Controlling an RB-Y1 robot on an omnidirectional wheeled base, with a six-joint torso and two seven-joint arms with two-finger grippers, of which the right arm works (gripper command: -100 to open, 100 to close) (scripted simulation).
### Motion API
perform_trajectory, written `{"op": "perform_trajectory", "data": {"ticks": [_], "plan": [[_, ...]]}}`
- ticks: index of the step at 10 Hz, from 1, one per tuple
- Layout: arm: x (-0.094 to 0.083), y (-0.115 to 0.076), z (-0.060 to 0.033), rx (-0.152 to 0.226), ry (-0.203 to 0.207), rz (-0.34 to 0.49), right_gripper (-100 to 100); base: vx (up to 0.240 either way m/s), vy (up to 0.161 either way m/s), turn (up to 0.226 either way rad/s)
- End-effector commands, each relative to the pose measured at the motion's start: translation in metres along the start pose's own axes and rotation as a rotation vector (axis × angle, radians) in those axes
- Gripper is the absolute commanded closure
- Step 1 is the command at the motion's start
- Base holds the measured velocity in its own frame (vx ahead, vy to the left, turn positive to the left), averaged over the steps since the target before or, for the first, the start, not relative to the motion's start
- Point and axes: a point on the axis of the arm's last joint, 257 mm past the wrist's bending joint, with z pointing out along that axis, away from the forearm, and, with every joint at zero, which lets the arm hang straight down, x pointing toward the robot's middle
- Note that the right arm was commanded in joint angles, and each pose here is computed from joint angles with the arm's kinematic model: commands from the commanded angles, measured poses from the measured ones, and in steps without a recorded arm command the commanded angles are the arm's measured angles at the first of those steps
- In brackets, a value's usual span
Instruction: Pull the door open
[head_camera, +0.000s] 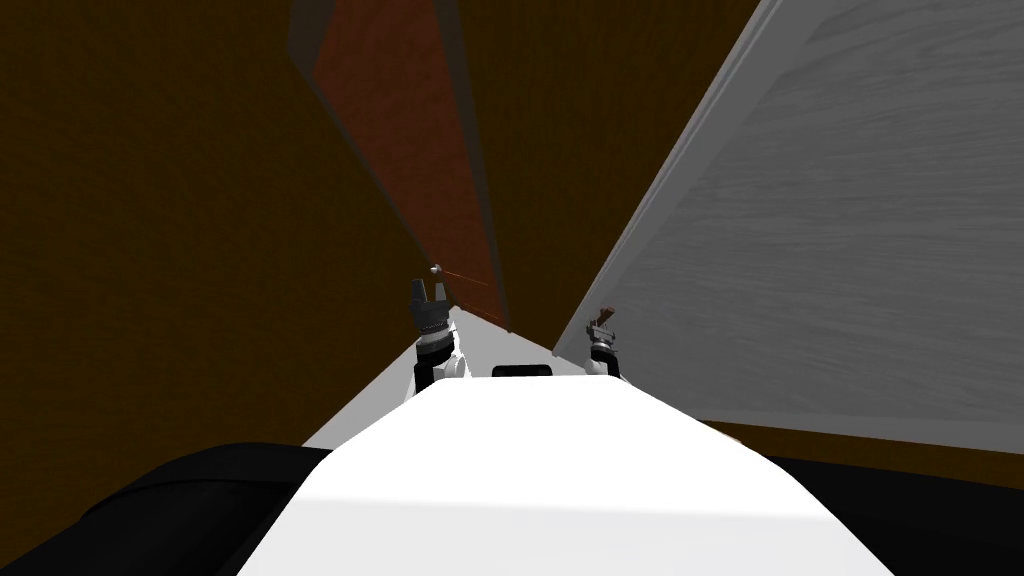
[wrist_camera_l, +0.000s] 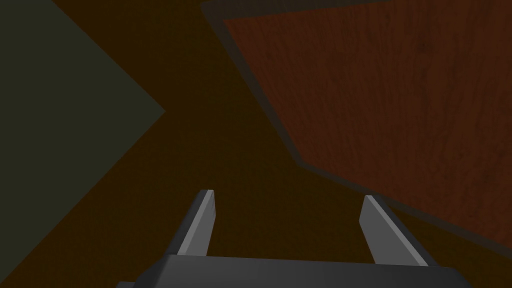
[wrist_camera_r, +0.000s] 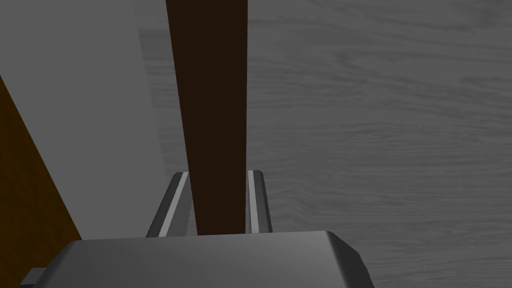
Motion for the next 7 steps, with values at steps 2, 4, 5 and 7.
{"op": "perform_trajectory", "data": {"ticks": [2,4,5,7], "plan": [[0.000,0.000,0.0001,0.000,-0.001,-0.002,100,-0.006,0.000,0.005],[0.000,0.000,0.0001,0.000,-0.001,-0.002,100,0.000,0.000,0.000],[0.001,-0.007,-0.0003,0.025,0.001,0.001,100,-0.117,-0.017,0.061],[0.001,-0.013,-0.0010,0.046,0.001,0.003,100,-0.172,-0.006,0.062]]}}
